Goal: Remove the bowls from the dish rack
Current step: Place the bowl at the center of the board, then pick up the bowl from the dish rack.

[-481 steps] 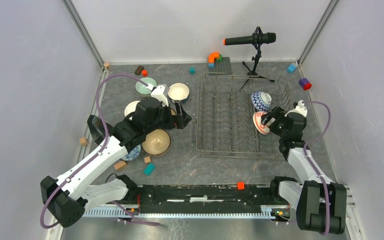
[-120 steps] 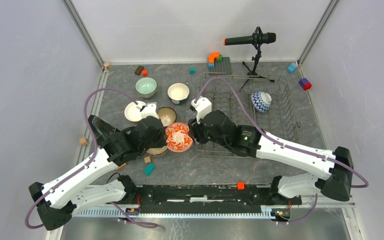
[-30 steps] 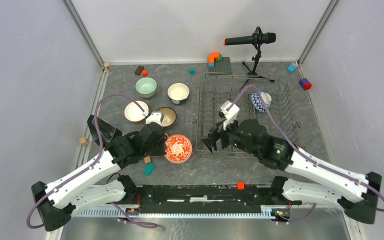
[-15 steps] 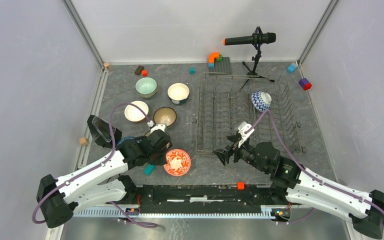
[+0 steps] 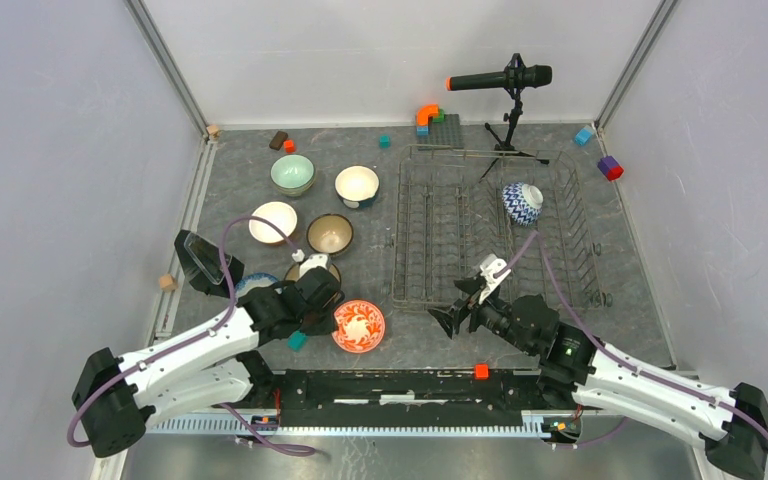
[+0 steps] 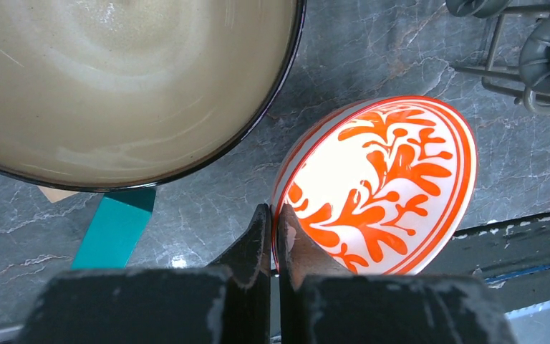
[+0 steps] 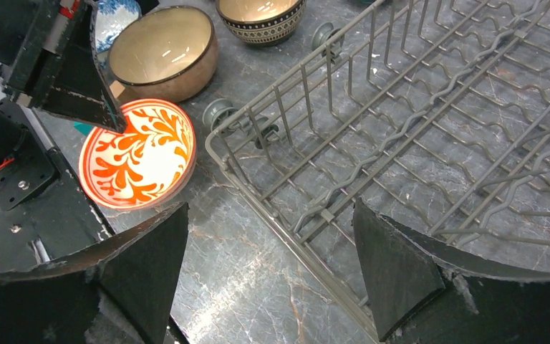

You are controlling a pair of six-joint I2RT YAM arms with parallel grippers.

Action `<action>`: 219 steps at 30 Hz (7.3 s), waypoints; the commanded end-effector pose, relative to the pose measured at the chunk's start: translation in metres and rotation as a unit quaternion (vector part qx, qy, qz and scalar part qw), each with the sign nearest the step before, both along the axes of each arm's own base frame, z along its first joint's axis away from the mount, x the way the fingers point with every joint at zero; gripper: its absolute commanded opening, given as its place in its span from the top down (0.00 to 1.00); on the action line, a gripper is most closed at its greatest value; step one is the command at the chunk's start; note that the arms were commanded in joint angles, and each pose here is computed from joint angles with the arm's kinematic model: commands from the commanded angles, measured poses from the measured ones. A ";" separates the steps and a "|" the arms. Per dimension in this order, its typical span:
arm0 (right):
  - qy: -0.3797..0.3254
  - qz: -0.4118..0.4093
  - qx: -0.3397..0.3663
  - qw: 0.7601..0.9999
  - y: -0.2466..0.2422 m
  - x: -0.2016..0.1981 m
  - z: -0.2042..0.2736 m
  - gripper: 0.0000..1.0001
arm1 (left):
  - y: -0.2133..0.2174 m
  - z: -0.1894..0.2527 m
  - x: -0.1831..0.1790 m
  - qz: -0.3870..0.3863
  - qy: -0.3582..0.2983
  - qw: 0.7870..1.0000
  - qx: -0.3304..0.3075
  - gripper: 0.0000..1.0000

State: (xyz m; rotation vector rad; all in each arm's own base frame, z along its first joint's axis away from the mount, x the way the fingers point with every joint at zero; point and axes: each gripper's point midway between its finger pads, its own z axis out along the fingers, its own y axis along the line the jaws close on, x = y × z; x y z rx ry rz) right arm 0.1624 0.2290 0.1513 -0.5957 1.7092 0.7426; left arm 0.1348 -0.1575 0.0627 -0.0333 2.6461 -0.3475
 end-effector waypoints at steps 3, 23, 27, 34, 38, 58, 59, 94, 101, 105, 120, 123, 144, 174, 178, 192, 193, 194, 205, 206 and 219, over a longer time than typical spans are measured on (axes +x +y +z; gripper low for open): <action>-0.013 -0.009 0.056 0.998 0.003 0.002 0.019 0.10 | -0.017 0.009 0.011 0.030 -0.018 0.998 -0.052 0.95; -0.052 -0.051 0.000 0.997 -0.019 0.015 0.054 0.05 | -0.010 0.054 0.013 0.012 -0.066 0.995 -0.072 0.32; -0.069 -0.087 -0.001 0.994 -0.030 0.024 0.069 0.05 | -0.007 0.083 0.015 -0.008 -0.102 0.991 -0.081 0.01; -0.101 -0.208 0.011 0.973 -0.049 0.059 0.118 0.07 | -0.004 0.153 0.055 -0.013 -0.244 0.967 -0.073 0.00; -0.078 -0.271 -0.044 0.958 -0.055 0.093 0.142 0.05 | -0.014 0.190 0.079 -0.013 -0.330 0.939 -0.094 0.00; 0.085 -0.437 0.120 0.887 -0.198 0.240 0.043 0.08 | -0.036 0.180 0.082 -0.039 -0.353 0.924 -0.143 0.00; 0.084 -0.438 0.119 0.887 -0.200 0.242 0.039 0.08 | -0.037 0.179 0.081 -0.037 -0.348 0.925 -0.145 0.00; 0.139 -0.478 0.168 0.851 -0.247 0.281 -0.043 0.24 | -0.052 0.149 0.080 -0.054 -0.290 0.947 -0.129 0.01; 0.148 -0.481 0.173 0.846 -0.248 0.276 -0.054 0.37 | -0.053 0.149 0.080 -0.056 -0.288 0.947 -0.131 0.01; 0.151 -0.484 0.176 0.844 -0.248 0.270 -0.059 0.43 | -0.054 0.149 0.080 -0.056 -0.288 0.947 -0.133 0.01; 0.155 -0.484 0.169 0.845 -0.251 0.275 -0.063 0.30 | -0.055 0.149 0.080 -0.056 -0.286 0.947 -0.135 0.01; 0.156 -0.482 0.170 0.845 -0.251 0.277 -0.063 0.27 | -0.055 0.148 0.080 -0.057 -0.285 0.947 -0.134 0.01; 0.160 -0.465 0.171 0.854 -0.245 0.280 -0.071 0.62 | -0.057 0.143 0.079 -0.058 -0.277 0.950 -0.132 0.01; 0.121 -0.485 0.176 0.848 -0.264 0.273 -0.026 1.00 | -0.059 0.149 0.075 -0.061 -0.279 0.947 -0.148 0.01; 0.119 -0.484 0.176 0.849 -0.265 0.271 -0.024 1.00 | -0.059 0.149 0.075 -0.061 -0.278 0.947 -0.149 0.01; 0.108 -0.485 0.184 0.848 -0.268 0.267 -0.012 1.00 | -0.058 0.150 0.074 -0.060 -0.278 0.946 -0.152 0.01; 0.108 -0.484 0.185 0.849 -0.267 0.267 -0.011 1.00 | -0.059 0.150 0.074 -0.060 -0.278 0.946 -0.152 0.01; 0.108 -0.483 0.185 0.849 -0.267 0.266 -0.011 1.00 | -0.058 0.150 0.074 -0.060 -0.279 0.946 -0.153 0.01; 0.109 -0.468 0.247 0.842 -0.256 0.257 0.000 1.00 | -0.059 0.150 0.074 -0.060 -0.278 0.946 -0.154 0.01; 0.108 -0.465 0.255 0.841 -0.255 0.256 0.004 1.00 | -0.059 0.150 0.074 -0.061 -0.278 0.946 -0.154 0.01; 0.096 -0.432 0.349 0.826 -0.242 0.237 0.032 1.00 | -0.060 0.149 0.074 -0.062 -0.276 0.947 -0.153 0.01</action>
